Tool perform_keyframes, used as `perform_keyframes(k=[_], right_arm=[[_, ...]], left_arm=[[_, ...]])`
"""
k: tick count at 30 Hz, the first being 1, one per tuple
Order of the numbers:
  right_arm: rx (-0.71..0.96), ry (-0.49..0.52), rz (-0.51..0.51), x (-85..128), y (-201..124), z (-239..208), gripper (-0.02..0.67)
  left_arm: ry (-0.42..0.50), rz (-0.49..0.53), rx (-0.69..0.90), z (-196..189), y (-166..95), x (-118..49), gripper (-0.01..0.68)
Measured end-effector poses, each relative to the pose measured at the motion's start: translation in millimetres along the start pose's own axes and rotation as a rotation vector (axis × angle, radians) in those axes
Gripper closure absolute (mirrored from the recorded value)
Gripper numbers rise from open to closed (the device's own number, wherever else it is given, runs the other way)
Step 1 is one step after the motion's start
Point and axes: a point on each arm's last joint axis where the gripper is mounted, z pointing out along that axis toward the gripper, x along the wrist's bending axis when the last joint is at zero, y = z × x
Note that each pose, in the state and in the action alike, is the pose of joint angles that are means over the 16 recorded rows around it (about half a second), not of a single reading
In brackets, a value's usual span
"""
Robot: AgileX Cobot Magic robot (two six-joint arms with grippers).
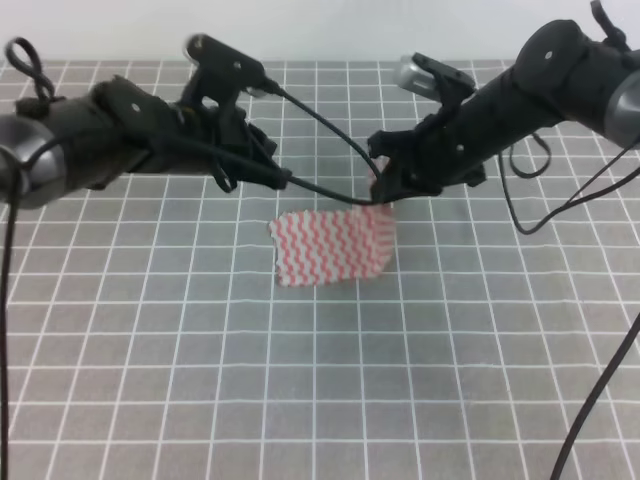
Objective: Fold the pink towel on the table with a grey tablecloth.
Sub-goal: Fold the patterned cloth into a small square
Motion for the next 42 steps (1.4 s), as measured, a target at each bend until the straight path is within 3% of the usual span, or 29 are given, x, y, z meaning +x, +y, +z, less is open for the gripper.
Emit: perform_keyframes(k=[17,42], right_arm=[[0.002,0.073,-0.045,33.4,-10.5,34.4,0.663],[0.008,0.131,0.003,40.7,-20.1,78.0,0.663]], left_arm=[[-0.002,-0.009,-0.023,-13.0,7.8,3.3,0.675],[-0.004,0.000,-0.024,-13.7,8.1,3.1,0.675]])
